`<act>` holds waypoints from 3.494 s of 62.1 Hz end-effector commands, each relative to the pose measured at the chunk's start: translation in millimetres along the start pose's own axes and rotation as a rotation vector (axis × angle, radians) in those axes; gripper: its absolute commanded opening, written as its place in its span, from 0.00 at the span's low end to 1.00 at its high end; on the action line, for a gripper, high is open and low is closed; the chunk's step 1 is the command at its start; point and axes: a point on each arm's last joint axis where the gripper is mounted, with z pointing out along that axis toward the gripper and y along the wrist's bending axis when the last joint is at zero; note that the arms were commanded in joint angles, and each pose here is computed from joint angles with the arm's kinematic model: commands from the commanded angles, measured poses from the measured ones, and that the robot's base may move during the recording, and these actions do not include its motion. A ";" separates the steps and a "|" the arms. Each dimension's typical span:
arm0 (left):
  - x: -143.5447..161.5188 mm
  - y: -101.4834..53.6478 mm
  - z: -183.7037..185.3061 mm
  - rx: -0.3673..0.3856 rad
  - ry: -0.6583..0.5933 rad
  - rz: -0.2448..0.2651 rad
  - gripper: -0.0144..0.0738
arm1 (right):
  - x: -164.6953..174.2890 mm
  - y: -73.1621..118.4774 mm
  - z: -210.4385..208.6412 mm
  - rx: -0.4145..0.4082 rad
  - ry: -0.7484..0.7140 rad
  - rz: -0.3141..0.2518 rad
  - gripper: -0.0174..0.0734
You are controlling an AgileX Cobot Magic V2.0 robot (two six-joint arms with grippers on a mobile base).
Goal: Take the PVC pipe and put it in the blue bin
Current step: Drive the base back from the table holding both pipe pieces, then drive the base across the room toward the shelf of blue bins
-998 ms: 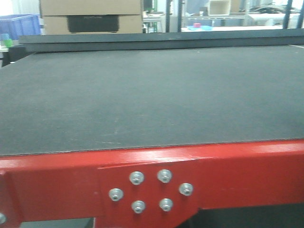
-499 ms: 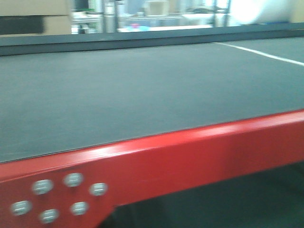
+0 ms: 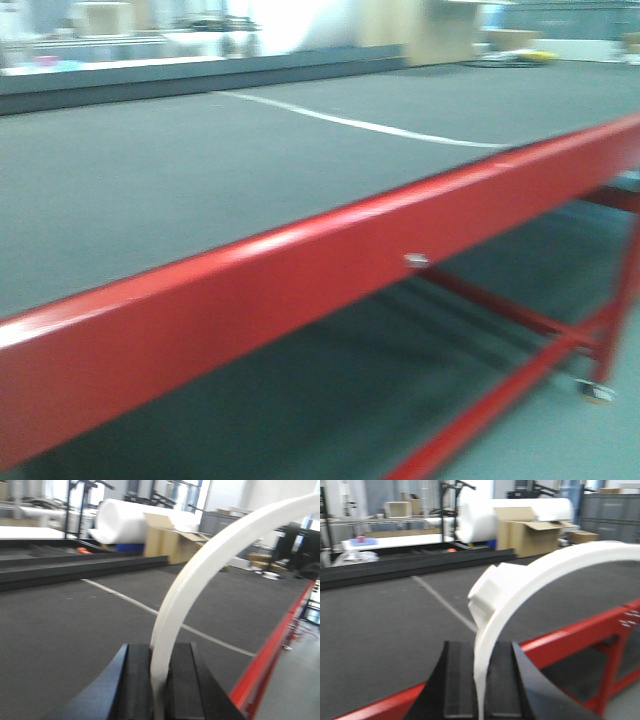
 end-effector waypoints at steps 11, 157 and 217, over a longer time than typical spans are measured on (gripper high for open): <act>-2.8 -0.4 -1.1 0.003 -0.026 0.003 0.04 | -2.2 -0.1 -2.0 0.001 -0.032 -0.008 0.01; -2.8 -0.4 -1.1 0.003 -0.026 0.003 0.04 | -2.6 -0.1 -2.0 0.001 -0.036 -0.008 0.01; -2.8 -0.4 -1.1 0.003 -0.026 0.003 0.04 | -2.6 -0.1 -2.0 0.001 -0.036 -0.008 0.01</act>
